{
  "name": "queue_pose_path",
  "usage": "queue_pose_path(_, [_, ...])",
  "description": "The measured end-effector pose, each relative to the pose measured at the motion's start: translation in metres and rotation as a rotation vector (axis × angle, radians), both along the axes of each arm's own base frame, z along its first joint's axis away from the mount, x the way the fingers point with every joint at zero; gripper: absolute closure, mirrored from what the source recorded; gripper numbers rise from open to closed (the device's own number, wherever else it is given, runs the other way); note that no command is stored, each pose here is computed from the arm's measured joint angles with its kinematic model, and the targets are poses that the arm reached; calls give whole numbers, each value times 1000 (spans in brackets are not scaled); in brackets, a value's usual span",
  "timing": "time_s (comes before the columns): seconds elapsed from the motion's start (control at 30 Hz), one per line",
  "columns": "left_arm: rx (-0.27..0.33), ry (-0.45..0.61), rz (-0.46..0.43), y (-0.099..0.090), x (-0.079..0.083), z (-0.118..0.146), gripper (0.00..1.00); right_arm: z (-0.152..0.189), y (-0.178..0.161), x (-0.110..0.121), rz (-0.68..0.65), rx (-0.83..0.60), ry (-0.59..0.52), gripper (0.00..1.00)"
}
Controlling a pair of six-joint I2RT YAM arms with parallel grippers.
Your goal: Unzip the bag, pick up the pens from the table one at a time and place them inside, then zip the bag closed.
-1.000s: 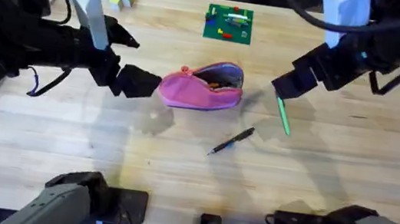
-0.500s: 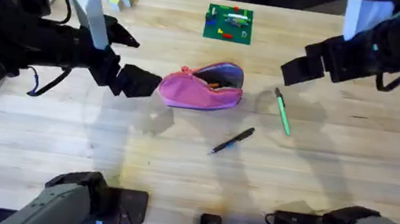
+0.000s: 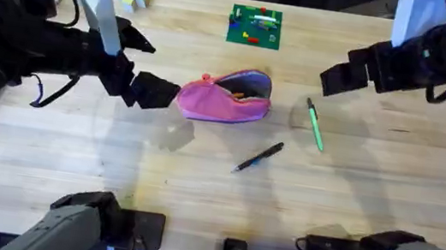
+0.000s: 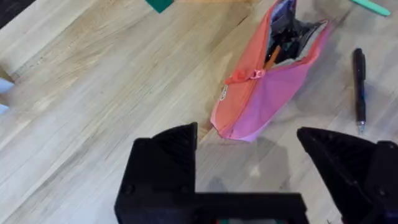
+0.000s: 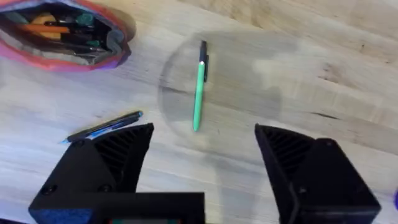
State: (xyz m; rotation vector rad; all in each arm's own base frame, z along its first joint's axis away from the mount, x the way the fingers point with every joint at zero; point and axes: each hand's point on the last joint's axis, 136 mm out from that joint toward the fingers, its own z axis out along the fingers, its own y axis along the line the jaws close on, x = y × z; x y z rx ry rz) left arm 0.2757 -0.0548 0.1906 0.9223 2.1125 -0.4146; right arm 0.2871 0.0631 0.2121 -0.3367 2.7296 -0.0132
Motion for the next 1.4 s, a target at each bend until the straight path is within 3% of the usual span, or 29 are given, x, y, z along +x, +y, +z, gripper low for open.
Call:
queue_pose_path(0.77, [2, -7, 0, 0, 1, 1, 7, -12, 0, -1, -13, -5, 44, 3])
queue_pose_path(1.4, [2, -7, 0, 0, 1, 1, 7, -69, 1, 5, -66, 13, 53, 4])
